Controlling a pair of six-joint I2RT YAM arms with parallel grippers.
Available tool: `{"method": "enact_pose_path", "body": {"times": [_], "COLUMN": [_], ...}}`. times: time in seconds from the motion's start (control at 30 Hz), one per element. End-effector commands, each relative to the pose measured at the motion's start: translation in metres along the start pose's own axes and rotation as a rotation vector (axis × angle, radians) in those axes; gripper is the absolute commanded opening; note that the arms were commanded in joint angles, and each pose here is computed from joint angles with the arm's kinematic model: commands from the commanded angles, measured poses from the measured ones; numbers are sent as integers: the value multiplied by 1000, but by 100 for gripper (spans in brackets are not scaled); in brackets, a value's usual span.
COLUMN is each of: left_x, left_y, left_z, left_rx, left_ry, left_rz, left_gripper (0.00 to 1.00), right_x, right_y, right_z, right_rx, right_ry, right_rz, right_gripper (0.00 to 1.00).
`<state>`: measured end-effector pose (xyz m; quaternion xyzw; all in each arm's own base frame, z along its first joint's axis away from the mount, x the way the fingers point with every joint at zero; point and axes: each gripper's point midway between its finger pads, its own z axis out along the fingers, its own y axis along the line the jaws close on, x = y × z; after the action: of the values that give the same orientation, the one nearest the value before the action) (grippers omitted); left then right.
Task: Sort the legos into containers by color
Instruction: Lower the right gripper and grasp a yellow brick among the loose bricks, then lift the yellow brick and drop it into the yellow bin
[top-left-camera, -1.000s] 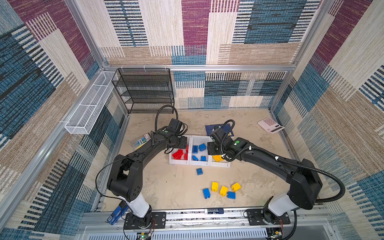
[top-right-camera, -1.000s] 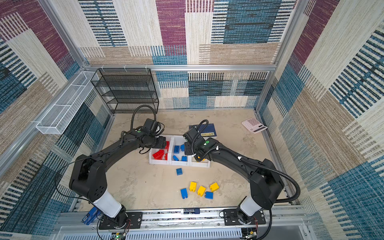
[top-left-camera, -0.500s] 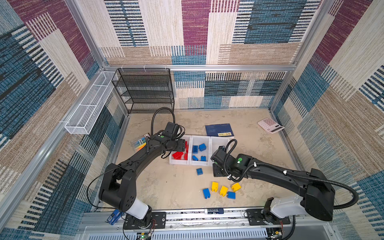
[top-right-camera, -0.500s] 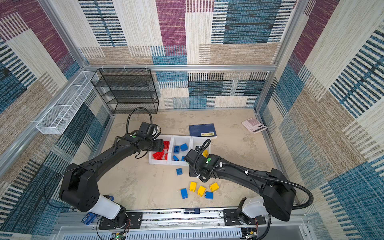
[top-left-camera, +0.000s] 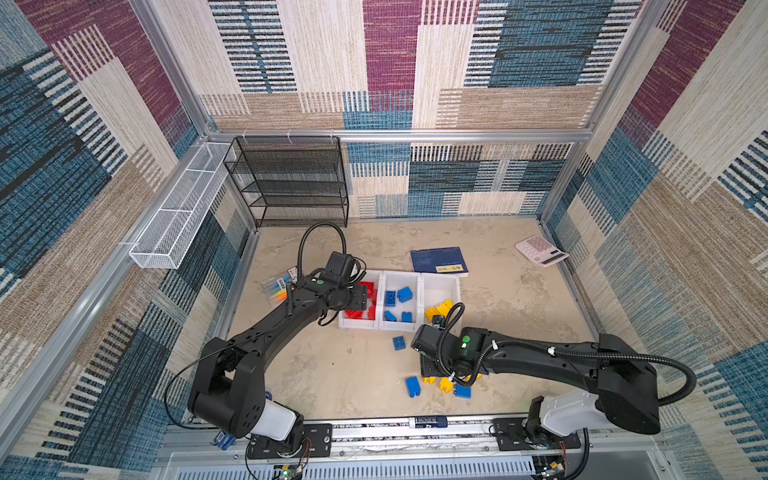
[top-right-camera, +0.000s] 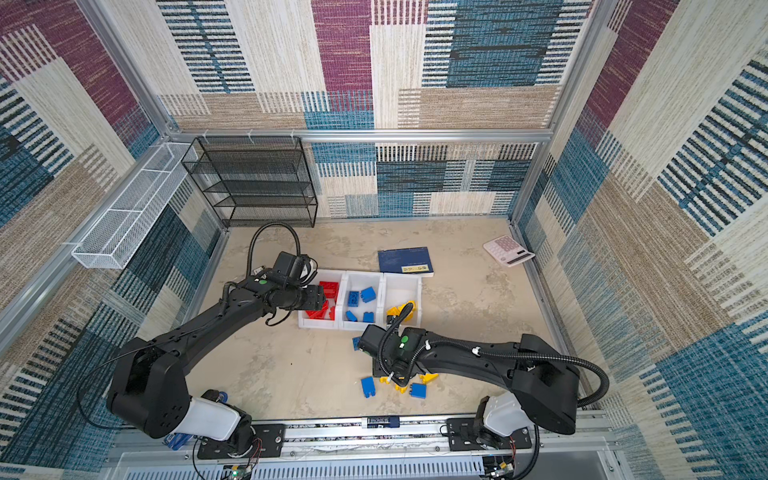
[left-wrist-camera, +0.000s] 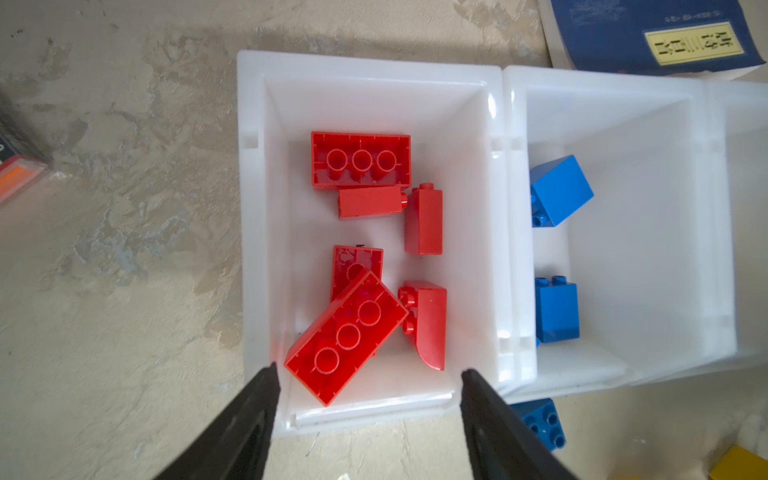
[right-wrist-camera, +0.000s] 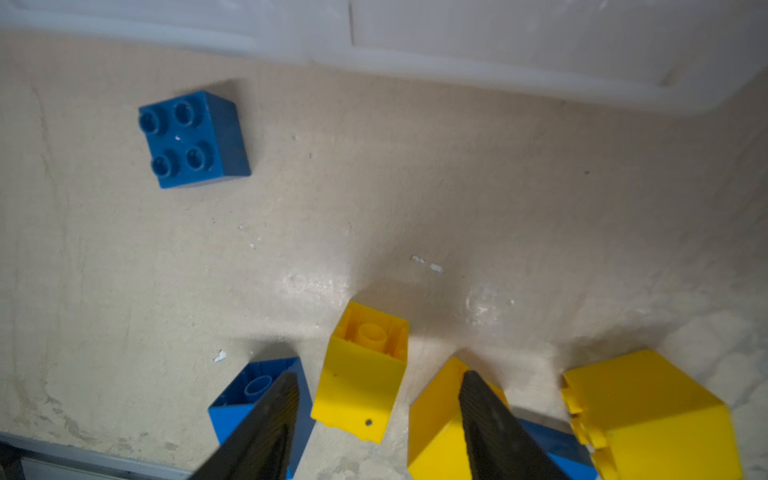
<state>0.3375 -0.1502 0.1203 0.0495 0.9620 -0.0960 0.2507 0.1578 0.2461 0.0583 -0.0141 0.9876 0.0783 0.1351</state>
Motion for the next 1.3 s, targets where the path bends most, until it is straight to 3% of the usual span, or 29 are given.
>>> {"method": "enact_pose_path", "body": {"times": [0.0, 0.2, 0.4, 0.63, 0.73, 0.97, 1.1, 1.27], "left_x": [-1, 3, 4, 7, 7, 14, 17, 23], "left_y": [2, 3, 4, 4, 4, 1, -2, -1], "left_z": [-1, 1, 1, 2, -1, -10, -15, -22], "left_rx": [-8, -6, -9, -8, -7, 25, 54, 60], "left_ry": [-18, -15, -11, -4, -2, -17, -17, -24], "left_rz": [-6, -7, -2, -2, 0, -37, -53, -55], "left_gripper": [72, 72, 72, 73, 73, 73, 73, 73], "right_x": [-4, 0, 5, -7, -38, -156, -194, -212], "right_y": [12, 18, 13, 14, 10, -1, -7, -15], "right_z": [4, 15, 23, 14, -9, -61, -53, -27], "right_rx": [-31, -18, 14, 21, 58, -1, -37, -10], "right_ry": [-8, 18, 39, -3, -99, -323, -348, -308], "right_rz": [42, 26, 30, 9, -24, -40, -42, -46], "right_gripper": [62, 55, 40, 34, 33, 34, 34, 39]}}
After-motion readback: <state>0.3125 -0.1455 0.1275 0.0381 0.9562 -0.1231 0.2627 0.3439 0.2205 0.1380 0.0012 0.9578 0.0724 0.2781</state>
